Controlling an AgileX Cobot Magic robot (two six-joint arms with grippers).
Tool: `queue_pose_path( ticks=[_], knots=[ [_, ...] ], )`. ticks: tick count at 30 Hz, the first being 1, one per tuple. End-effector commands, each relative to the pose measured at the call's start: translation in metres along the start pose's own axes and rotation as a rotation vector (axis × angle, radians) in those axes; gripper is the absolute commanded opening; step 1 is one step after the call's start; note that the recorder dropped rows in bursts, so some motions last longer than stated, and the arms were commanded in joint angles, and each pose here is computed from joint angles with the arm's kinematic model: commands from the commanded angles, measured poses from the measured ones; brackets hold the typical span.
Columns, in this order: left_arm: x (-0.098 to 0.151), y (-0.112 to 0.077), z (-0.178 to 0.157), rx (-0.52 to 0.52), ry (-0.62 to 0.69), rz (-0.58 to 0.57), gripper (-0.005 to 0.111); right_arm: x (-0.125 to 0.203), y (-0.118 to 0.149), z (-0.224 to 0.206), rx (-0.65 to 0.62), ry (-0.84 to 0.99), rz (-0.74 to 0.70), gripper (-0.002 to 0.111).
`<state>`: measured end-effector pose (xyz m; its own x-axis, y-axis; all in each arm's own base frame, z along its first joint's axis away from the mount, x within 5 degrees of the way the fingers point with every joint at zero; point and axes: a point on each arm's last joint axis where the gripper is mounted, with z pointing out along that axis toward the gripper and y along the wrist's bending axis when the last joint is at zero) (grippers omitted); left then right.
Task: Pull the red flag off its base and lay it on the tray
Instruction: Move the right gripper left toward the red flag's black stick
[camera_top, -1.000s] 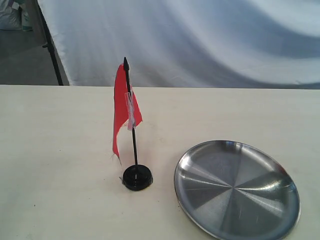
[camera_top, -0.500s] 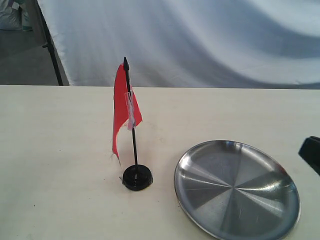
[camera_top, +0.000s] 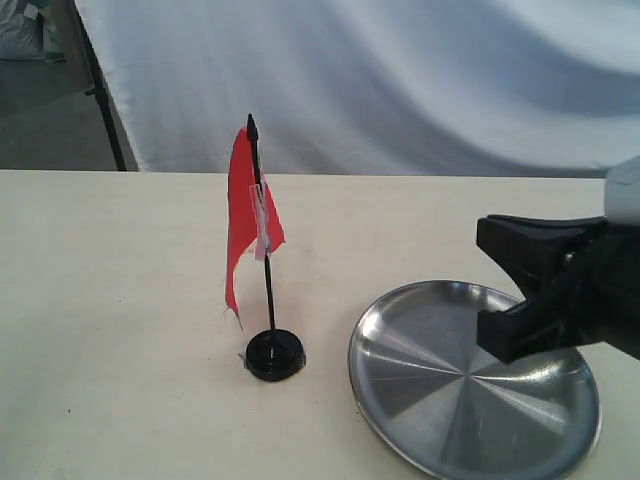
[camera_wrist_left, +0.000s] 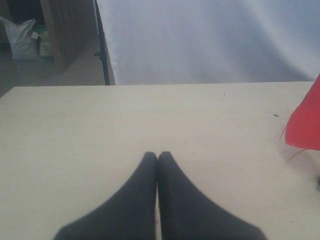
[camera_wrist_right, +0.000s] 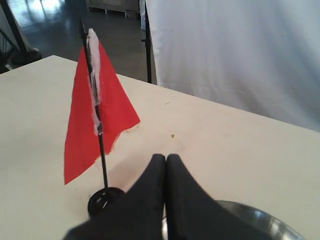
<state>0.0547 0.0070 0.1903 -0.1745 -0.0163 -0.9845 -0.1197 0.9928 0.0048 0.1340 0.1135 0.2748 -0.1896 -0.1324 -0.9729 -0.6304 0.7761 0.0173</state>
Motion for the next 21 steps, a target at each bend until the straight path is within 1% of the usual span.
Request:
queue_pose_path(
  ticks=[1, 3, 9, 16, 21],
  knots=[
    [0.001, 0.000, 0.000, 0.008, -0.004, -0.005, 0.000, -0.004, -0.002, 0.019, 0.036, -0.069, -0.080, -0.001],
    [0.001, 0.000, 0.000, 0.008, -0.004, -0.005, 0.000, -0.003, -0.003, 0.027, 0.052, -0.083, -0.105, -0.001],
    [0.001, 0.000, 0.000, 0.008, -0.004, -0.005, 0.000, 0.001, -0.004, 0.050, 0.074, -0.086, -0.119, -0.001],
    [0.001, 0.000, 0.000, 0.008, -0.004, -0.005, 0.000, -0.005, 0.006, 0.079, 0.013, -0.065, -0.134, -0.001],
    [0.001, 0.000, 0.000, 0.008, -0.004, -0.005, 0.000, 0.001, 0.022, 0.099, -0.035, -0.086, -0.143, 0.000]
  ],
)
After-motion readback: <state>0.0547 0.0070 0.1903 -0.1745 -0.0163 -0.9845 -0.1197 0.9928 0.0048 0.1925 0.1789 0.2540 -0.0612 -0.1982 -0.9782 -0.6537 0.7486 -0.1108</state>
